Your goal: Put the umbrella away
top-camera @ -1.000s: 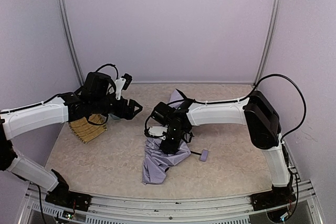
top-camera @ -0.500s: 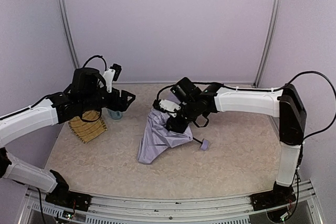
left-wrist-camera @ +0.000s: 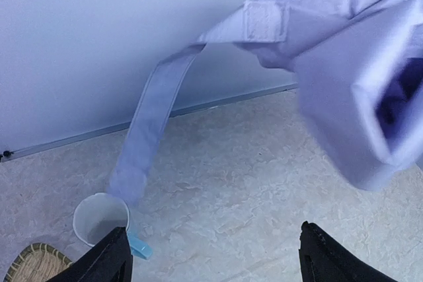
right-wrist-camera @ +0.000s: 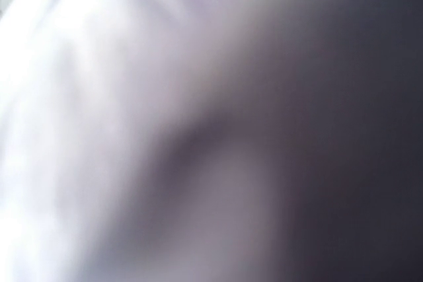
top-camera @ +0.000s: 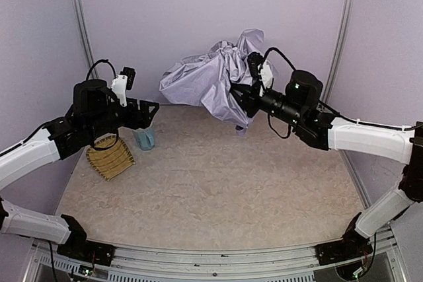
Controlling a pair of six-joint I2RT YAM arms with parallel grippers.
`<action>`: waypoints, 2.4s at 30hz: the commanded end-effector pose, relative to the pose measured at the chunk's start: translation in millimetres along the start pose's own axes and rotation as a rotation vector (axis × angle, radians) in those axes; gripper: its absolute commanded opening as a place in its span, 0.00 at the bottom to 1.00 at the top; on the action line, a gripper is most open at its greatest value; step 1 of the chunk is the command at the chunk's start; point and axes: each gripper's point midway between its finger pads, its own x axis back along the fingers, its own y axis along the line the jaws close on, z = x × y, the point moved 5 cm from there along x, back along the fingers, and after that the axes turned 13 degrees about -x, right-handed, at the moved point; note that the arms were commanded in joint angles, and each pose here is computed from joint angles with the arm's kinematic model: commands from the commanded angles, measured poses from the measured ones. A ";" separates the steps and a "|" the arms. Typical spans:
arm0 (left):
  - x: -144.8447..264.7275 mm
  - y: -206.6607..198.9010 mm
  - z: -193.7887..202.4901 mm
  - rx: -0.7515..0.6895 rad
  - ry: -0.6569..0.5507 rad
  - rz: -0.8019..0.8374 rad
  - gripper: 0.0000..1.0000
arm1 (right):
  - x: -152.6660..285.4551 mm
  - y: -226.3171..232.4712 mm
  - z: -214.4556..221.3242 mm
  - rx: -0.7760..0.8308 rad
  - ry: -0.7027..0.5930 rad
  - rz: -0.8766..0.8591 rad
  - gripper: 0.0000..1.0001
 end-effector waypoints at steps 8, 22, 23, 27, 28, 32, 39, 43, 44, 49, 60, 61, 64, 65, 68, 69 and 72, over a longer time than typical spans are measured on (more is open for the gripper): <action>-21.2 -10.4 5.5 0.022 0.041 0.034 0.85 | 110.1 2.1 190.6 -0.162 0.017 0.058 0.00; -46.6 -41.6 9.3 -0.061 0.093 0.061 0.85 | 110.2 14.6 181.3 -0.006 -0.063 0.000 0.00; -46.4 -43.6 10.4 -0.062 0.092 0.076 0.85 | 94.2 16.3 164.3 0.019 -0.048 -0.012 0.00; -44.7 -77.7 12.7 -0.086 0.037 0.324 0.85 | 55.4 29.1 106.9 0.089 -0.037 -0.095 0.00; -42.1 -87.9 10.6 -0.092 0.011 0.390 0.86 | 52.9 32.2 96.0 0.114 -0.059 -0.116 0.00; -21.2 -117.2 -22.7 -0.154 -0.169 0.564 0.95 | 45.2 42.9 53.3 0.186 -0.124 -0.175 0.00; -0.7 -123.4 -57.7 -0.171 -0.397 0.691 0.99 | 47.0 71.6 -1.6 0.189 -0.214 -0.327 0.00; -4.2 -118.6 -55.6 -0.095 -0.380 0.756 0.99 | 51.3 90.2 -7.7 0.192 -0.217 -0.389 0.00; 0.8 -119.7 -56.4 -0.096 -0.396 0.771 0.99 | 52.6 93.0 -8.0 0.191 -0.220 -0.398 0.00; 27.9 -115.8 -58.2 -0.120 -0.495 0.765 0.99 | 53.8 97.9 -6.1 0.197 -0.235 -0.417 0.00; 12.0 -114.4 -65.4 -0.068 -0.490 0.829 0.90 | 46.4 112.7 9.7 0.255 -0.180 -0.510 0.00; 9.4 -116.0 -65.1 -0.069 -0.486 0.837 0.86 | 46.0 113.6 12.7 0.260 -0.168 -0.518 0.00; 5.3 -119.3 -62.2 -0.072 -0.479 0.848 0.72 | 45.1 114.6 22.6 0.271 -0.123 -0.537 0.00; 5.0 -120.9 -61.1 -0.078 -0.480 0.851 0.66 | 44.5 114.3 27.2 0.272 -0.102 -0.540 0.00; 1.3 -125.9 -56.5 -0.110 -0.466 0.832 0.39 | 41.9 109.7 38.3 0.278 -0.066 -0.522 0.00; -0.6 -126.1 -54.9 -0.119 -0.455 0.817 0.29 | 41.6 106.6 41.9 0.275 -0.058 -0.508 0.00; -5.6 -121.8 -45.0 -0.132 -0.403 0.762 0.09 | 42.1 91.3 50.0 0.245 -0.033 -0.441 0.06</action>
